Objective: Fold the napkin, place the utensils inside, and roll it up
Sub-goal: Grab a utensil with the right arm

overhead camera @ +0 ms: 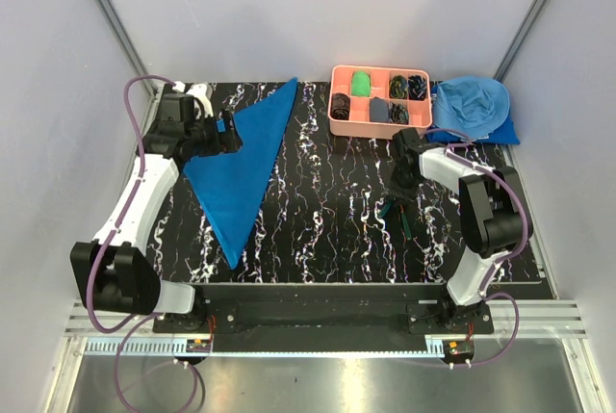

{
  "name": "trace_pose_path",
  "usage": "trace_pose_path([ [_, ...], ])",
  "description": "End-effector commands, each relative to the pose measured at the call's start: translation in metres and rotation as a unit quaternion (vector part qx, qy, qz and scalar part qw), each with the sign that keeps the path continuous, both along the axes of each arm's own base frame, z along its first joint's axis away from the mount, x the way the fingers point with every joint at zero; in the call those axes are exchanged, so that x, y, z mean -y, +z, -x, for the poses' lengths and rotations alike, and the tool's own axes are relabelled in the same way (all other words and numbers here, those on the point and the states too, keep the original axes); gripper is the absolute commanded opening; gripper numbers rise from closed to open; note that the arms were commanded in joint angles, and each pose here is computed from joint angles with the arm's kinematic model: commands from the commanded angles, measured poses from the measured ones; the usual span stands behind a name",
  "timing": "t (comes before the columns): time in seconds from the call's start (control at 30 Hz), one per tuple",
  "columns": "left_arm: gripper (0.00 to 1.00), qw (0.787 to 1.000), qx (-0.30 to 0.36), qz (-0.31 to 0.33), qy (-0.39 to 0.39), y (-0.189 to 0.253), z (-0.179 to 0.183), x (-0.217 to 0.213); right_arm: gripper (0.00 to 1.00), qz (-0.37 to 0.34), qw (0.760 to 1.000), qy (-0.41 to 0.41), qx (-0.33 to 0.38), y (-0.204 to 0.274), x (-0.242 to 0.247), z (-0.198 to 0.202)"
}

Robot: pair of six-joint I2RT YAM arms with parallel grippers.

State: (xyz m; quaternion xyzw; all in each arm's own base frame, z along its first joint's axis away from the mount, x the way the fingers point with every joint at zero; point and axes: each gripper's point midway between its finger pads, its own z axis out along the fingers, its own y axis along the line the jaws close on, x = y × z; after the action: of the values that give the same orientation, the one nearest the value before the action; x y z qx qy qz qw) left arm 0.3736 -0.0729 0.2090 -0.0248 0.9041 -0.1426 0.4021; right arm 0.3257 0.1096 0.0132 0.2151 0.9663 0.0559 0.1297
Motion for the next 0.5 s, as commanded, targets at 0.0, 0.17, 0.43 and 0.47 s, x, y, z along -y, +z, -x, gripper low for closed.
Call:
trace_pose_path([
  [0.0, 0.90, 0.998, 0.053, 0.019, -0.014, 0.036, -0.006, 0.003, 0.27, 0.031, 0.999, -0.003, -0.013, -0.016, 0.008, -0.002],
  [0.17, 0.90, 0.998, 0.056, 0.026, -0.006, 0.038, -0.007, -0.003, 0.02, 0.029, 0.999, 0.002, -0.015, -0.015, 0.006, 0.000],
  [0.43, 0.90, 0.997, 0.057, 0.042, -0.002, 0.040, -0.008, -0.008, 0.00, 0.020, 0.999, 0.018, 0.037, 0.031, -0.009, -0.006],
  [0.47, 0.90, 0.997, 0.060, 0.042, -0.002, 0.041, -0.008, -0.008, 0.00, 0.013, 0.998, 0.024, 0.052, 0.043, -0.019, -0.007],
])
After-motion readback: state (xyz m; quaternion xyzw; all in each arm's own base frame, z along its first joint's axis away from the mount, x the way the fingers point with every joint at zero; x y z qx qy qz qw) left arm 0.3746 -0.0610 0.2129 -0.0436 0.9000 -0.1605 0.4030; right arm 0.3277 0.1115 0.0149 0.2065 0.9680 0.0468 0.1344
